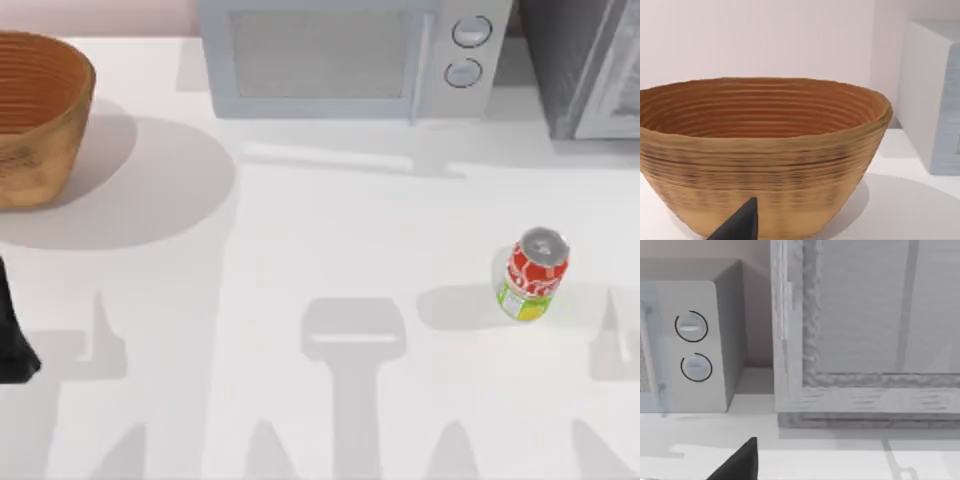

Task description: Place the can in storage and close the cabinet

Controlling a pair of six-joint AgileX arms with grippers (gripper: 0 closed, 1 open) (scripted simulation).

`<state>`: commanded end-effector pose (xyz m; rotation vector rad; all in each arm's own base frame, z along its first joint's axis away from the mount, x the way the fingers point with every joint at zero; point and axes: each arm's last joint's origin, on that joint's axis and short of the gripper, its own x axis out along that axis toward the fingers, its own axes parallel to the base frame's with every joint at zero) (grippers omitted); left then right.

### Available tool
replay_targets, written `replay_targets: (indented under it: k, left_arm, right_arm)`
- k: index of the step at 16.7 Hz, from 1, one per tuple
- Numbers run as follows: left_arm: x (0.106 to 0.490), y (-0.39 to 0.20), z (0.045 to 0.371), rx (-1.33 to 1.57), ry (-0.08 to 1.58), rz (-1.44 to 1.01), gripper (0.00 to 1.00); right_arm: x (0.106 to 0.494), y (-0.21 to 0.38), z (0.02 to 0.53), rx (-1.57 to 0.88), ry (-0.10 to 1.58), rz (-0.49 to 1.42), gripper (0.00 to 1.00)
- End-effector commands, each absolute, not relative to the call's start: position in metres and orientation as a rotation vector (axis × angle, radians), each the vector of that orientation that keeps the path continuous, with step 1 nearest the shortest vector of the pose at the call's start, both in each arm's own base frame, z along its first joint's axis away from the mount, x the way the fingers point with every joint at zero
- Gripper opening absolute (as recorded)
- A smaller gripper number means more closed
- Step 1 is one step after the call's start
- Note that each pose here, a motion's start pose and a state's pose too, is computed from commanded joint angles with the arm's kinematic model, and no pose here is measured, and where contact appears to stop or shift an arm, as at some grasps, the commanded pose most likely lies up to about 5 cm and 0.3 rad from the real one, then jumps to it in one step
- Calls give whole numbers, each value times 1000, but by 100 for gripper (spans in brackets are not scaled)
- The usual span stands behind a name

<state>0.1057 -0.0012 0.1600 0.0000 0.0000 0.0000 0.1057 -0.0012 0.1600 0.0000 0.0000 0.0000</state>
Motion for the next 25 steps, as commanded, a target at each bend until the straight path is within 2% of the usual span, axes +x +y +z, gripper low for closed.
replay_targets:
  k: [7, 15, 20, 25]
  left_arm:
    - [106, -1, 160, 0, 0, 0, 100]
    - [106, -1, 160, 0, 0, 0, 100]
    - [106, -1, 160, 0, 0, 0, 100]
    - [106, -1, 160, 0, 0, 0, 100]
  right_arm:
    - [114, 3, 162, 14, 28, 1, 100]
    - [155, 36, 158, 48, 109, -1, 100]
    - [179, 75, 133, 47, 150, -4, 100]
    - [185, 112, 92, 27, 179, -6, 100]
